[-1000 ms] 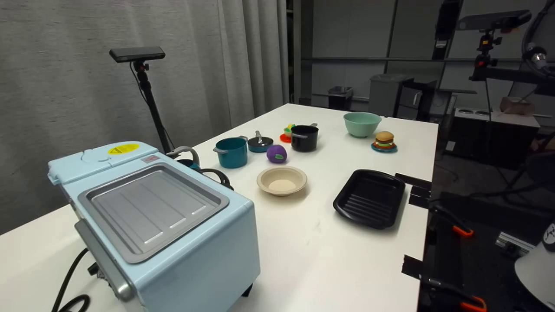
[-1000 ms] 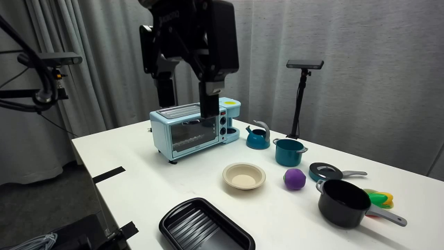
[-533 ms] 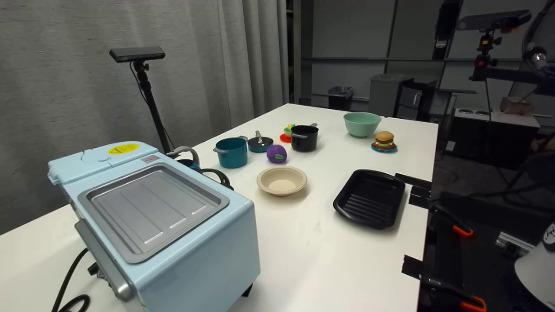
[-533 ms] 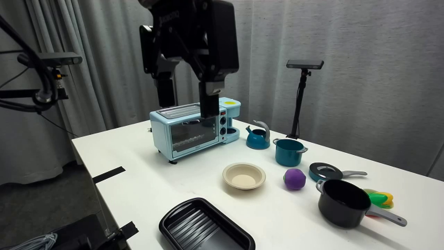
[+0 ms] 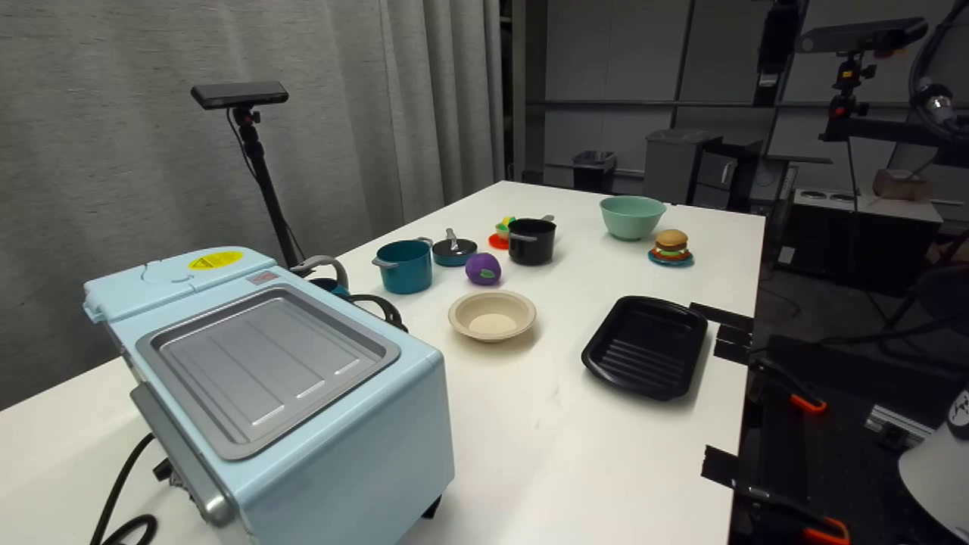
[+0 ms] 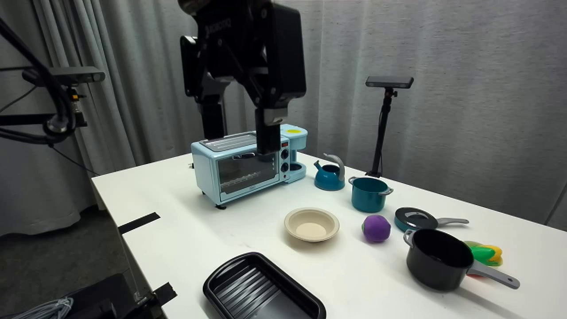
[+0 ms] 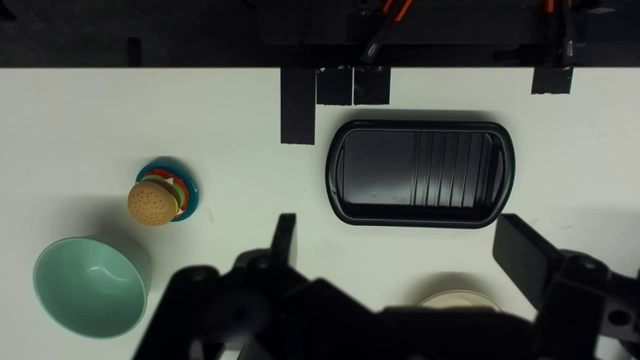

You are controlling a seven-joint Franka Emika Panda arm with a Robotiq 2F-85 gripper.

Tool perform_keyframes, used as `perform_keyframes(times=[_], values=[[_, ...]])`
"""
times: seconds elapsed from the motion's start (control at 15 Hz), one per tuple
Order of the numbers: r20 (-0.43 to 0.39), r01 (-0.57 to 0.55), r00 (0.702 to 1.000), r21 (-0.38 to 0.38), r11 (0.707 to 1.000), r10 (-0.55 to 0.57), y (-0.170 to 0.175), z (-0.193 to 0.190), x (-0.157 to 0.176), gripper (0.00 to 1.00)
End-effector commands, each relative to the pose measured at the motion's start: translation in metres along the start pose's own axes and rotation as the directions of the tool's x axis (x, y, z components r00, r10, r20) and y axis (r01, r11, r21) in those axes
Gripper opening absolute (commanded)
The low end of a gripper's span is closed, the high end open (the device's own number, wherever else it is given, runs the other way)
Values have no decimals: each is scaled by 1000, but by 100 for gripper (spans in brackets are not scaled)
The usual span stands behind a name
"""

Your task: Place the purple fruit in the white bowl

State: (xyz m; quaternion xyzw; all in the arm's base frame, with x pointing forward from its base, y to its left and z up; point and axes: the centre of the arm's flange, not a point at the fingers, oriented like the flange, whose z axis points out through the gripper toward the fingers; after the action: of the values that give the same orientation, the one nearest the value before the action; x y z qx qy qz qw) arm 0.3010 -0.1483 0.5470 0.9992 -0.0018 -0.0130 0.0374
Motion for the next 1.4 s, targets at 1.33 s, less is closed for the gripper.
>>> perform_keyframes(times=[1.33], values=[[-22,-4,1000,96,995,6,10,63,200,100]])
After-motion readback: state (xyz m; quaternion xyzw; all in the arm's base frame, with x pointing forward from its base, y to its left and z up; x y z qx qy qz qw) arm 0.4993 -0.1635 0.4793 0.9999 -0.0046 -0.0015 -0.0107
